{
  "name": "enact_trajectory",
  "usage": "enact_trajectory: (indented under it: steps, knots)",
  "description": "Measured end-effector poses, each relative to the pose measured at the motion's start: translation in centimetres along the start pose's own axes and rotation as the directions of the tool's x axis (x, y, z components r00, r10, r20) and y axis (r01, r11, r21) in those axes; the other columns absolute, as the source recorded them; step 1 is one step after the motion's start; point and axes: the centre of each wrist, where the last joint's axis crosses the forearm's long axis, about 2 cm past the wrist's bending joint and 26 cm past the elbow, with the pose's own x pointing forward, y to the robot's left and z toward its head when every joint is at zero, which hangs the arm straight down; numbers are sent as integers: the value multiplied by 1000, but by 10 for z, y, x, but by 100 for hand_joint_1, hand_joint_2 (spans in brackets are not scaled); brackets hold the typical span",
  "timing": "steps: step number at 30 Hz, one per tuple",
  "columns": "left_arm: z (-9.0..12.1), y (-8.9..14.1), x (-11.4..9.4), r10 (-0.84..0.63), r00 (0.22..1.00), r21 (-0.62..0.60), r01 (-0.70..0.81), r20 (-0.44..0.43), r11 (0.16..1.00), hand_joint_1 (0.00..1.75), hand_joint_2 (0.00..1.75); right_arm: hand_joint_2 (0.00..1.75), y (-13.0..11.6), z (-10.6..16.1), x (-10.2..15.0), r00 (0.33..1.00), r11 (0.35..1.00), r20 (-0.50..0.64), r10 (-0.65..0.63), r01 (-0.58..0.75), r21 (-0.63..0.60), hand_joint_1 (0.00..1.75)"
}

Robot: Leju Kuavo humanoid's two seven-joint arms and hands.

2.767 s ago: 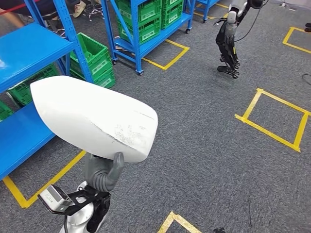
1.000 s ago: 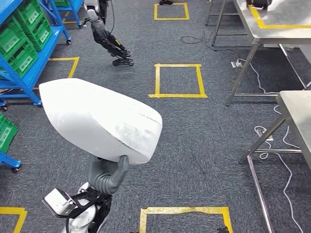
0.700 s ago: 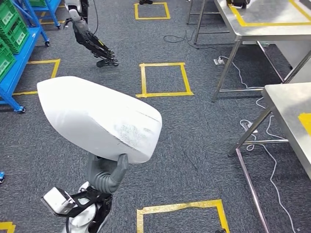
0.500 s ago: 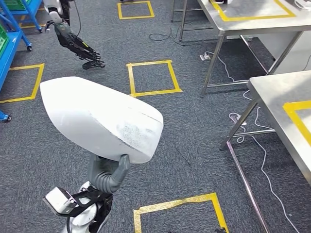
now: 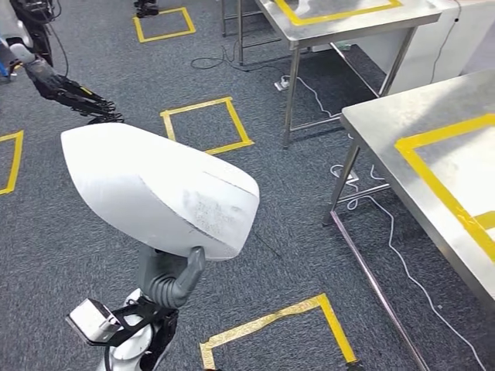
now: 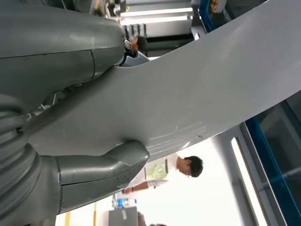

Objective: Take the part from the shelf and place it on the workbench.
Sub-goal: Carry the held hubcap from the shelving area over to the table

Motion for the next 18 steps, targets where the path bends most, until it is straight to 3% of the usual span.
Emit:
enact_trajectory:
  steps: [18]
  knots:
    - [-1,-2,-1,20,1000,-4,-20,2,1000,175,175,175,0,0,0,1000,1000,1,-13,13,0,0]
